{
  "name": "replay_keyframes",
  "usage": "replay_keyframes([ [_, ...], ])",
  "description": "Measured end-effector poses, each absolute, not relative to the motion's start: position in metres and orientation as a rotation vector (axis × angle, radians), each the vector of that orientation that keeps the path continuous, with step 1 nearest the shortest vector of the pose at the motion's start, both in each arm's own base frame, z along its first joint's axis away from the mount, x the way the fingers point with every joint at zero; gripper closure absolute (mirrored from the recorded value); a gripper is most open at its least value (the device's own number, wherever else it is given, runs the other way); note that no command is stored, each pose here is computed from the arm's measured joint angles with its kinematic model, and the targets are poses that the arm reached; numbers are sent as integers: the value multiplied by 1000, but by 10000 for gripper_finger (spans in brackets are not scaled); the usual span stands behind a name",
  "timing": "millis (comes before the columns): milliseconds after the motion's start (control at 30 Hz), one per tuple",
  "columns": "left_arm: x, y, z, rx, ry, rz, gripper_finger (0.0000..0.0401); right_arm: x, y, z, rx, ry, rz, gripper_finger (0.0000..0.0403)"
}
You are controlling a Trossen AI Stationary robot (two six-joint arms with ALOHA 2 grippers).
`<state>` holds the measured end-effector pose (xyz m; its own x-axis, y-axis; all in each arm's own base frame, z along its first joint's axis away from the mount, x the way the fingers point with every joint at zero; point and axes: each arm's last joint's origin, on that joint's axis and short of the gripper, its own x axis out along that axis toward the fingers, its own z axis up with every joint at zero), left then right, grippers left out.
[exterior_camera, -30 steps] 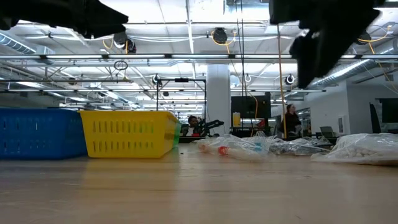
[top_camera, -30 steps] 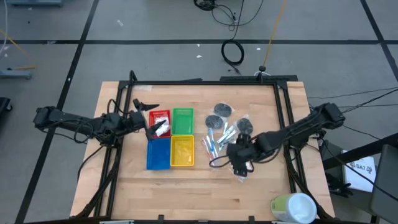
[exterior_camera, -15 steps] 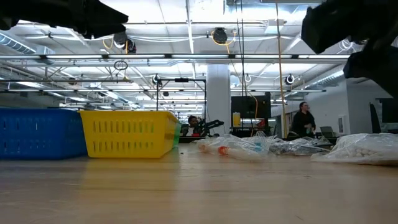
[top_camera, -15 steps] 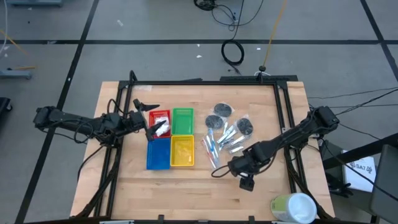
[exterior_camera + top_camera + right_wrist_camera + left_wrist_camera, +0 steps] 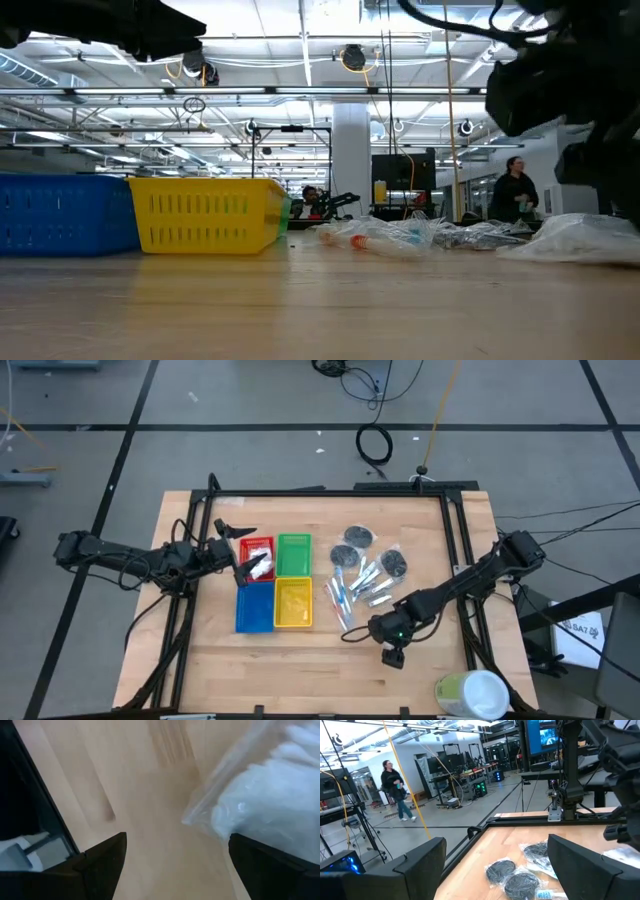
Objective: Pick & Place Travel size toiletries
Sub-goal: Put the white cotton pack into the red bin
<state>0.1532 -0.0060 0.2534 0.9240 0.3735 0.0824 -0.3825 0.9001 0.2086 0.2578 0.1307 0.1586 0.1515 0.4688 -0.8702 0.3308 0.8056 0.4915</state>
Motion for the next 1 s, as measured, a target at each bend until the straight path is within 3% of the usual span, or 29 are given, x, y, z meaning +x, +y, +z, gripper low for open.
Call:
replay_keyframes([
  [233, 153, -6, 254, 224, -42, 391, 65, 269, 115, 151, 658, 1298, 132, 69],
  [567, 153, -6, 253, 226, -40, 391, 64, 290, 101, 169, 591, 1036, 267, 69],
  [867, 153, -6, 253, 236, -33, 390, 65, 270, 90, 163, 241, 1127, 37, 69],
  [1000, 153, -6, 253, 236, -33, 390, 70, 270, 93, 158, 216, 1152, 32, 69],
])
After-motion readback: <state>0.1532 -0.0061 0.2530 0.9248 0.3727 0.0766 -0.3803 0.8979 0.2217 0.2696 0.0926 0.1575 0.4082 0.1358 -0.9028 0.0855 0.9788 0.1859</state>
